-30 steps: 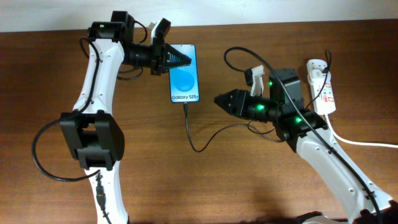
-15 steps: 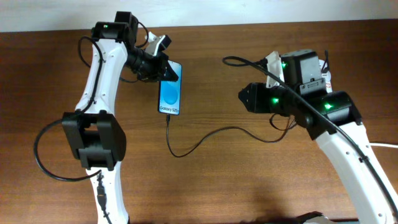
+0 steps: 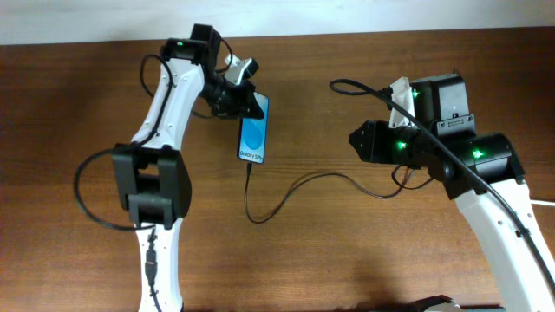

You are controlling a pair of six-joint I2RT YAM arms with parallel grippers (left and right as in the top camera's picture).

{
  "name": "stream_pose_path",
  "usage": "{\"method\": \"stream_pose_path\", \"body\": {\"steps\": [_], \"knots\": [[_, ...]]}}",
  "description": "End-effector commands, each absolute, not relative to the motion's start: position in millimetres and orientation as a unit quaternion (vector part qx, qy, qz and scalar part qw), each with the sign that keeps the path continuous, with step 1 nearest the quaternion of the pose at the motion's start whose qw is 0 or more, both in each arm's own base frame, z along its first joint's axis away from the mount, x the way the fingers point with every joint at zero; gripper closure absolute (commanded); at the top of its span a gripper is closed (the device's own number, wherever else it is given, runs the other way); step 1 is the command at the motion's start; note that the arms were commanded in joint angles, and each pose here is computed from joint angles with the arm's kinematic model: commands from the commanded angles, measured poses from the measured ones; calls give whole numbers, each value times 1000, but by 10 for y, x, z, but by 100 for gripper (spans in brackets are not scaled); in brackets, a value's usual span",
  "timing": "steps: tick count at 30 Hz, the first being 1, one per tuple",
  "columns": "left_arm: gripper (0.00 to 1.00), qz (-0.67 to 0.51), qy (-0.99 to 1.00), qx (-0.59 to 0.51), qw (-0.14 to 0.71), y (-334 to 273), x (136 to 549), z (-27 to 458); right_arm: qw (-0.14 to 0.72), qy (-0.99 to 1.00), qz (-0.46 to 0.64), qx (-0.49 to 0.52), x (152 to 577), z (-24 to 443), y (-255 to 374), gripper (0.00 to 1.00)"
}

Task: Plug charger to phone and switch on socket
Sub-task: 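Lower the plugged phone onto the table with the left gripper and release, then move the right gripper to the white power strip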

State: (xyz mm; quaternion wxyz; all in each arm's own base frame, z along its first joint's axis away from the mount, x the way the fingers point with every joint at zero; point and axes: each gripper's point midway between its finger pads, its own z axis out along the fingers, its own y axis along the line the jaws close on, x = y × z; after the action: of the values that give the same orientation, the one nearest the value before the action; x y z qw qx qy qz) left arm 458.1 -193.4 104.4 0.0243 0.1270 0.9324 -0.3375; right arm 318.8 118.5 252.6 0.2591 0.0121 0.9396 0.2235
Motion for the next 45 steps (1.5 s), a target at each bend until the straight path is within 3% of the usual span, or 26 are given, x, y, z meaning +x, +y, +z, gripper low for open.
{"method": "stream_pose_path", "body": {"steps": [1, 8, 16, 21, 28, 32, 38, 41, 45], "knots": [[100, -342, 935, 89, 9, -1927, 4686, 766, 279, 935, 220, 9, 3213, 2647, 1151, 57], [100, -288, 957, 41, 25, -1693, 4943, 362, 276, 936, 219, 9, 3204, 2641, 1150, 57], [100, -259, 965, -40, -33, -1609, 4851, -42, 275, 937, 215, 11, 3198, 2628, 1135, 57], [70, -228, 972, -44, -36, -1492, 4828, -93, 273, 939, 209, 13, 3192, 2613, 1115, 57], [65, -114, 991, -48, -49, -1115, 4713, -221, 271, 941, 204, 8, 3179, 2599, 1102, 56], [43, -98, 993, -47, -52, -1060, 4694, -231, 271, 941, 203, 8, 3181, 2595, 1102, 56], [46, -27, 998, -33, -51, -808, 4663, -242, 271, 941, 203, 8, 3179, 2594, 1102, 56], [46, 5, 999, -47, -13, -544, 4818, 186, 271, 941, 203, 4, 3173, 2595, 1103, 56], [44, -12, 991, -77, 109, -263, 4979, 1449, 287, 936, 205, 0, 3131, 2757, 1092, 56]]}}
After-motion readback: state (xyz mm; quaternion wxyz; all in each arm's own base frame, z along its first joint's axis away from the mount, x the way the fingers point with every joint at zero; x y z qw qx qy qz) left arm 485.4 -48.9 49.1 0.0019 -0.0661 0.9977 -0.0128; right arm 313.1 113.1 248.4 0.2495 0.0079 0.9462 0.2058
